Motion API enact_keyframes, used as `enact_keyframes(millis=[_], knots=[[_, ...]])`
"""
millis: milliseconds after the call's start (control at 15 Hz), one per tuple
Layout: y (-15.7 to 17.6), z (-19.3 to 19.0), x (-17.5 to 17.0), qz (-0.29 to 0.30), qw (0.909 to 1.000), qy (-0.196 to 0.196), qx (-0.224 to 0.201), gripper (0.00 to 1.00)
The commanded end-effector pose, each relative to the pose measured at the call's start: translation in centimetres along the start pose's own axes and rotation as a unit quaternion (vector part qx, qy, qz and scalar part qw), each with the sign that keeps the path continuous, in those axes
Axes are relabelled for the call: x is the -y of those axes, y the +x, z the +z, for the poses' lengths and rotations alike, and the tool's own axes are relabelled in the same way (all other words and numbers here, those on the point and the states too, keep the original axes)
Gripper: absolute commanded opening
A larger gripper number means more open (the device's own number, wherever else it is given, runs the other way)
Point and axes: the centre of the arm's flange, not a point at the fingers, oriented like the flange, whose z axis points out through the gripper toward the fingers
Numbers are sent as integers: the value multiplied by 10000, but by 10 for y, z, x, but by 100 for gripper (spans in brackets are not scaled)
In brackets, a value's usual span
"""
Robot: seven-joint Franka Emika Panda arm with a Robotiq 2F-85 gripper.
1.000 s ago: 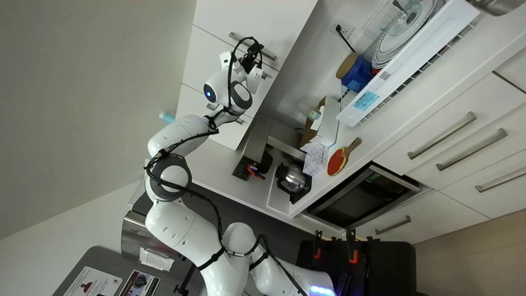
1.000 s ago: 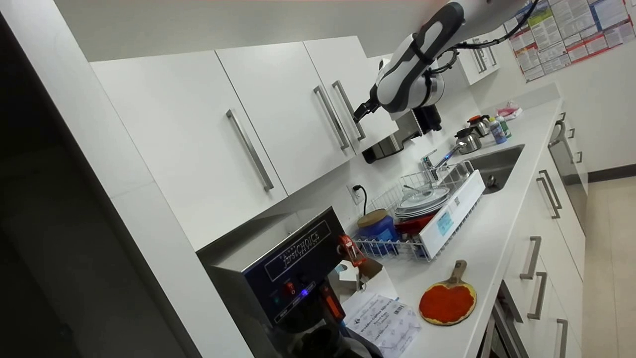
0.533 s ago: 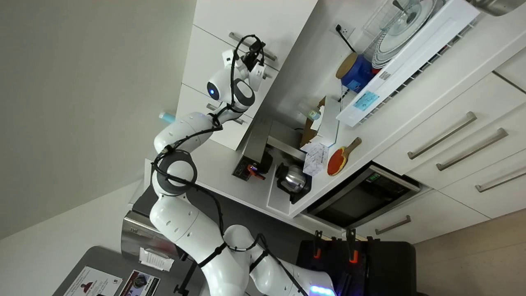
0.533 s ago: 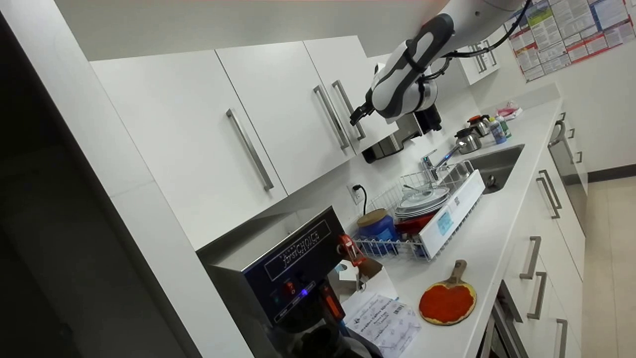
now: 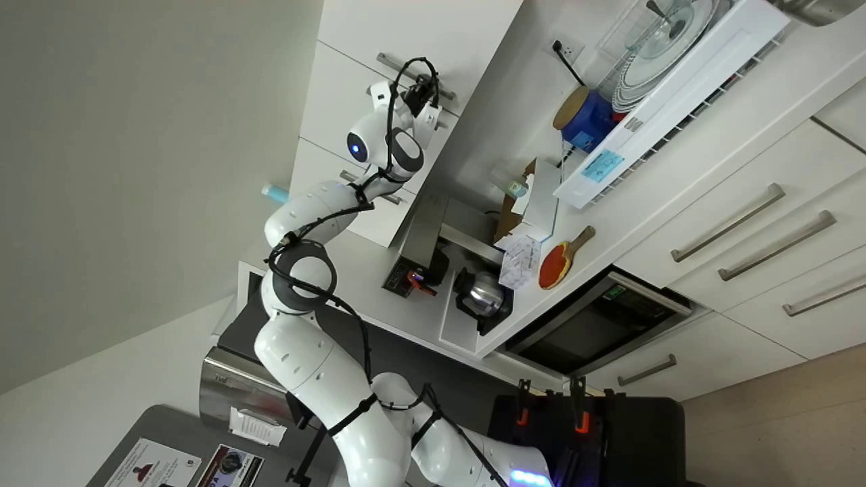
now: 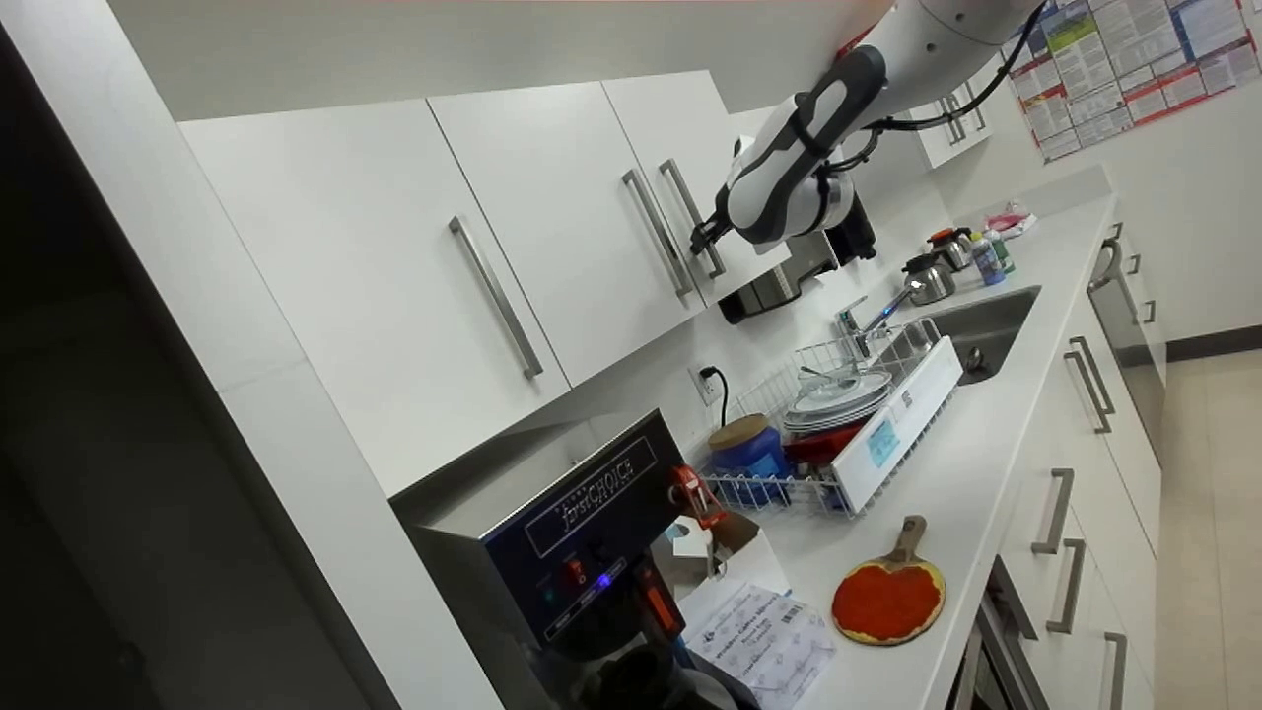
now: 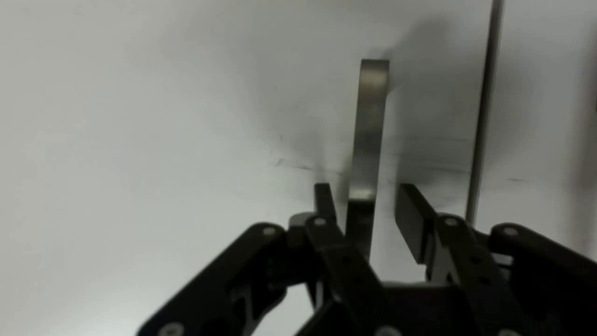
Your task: Open the right cupboard drawer on top of the rack
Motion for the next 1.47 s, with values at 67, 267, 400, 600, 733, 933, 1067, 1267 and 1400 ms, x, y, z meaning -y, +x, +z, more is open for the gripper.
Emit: enact_keyframes(millis=[67, 267, 400, 600, 733, 933, 1067, 1267, 1400], knots=[[10, 6, 3, 155, 9998, -7, -101, 4], [9, -3, -1, 316, 9995, -20, -46, 4], [8, -12, -3, 358, 9994, -19, -2, 4], [6, -26, -10, 347, 9994, 89, 15, 4], [4, -34, -17, 346, 9992, 175, -11, 4], [0, -44, -29, 373, 9988, 309, -88, 4], [-2, -53, -38, 403, 9984, 362, -138, 4], [-8, -68, -50, 468, 9979, 392, -205, 4], [-11, -78, -58, 478, 9977, 412, -236, 4]])
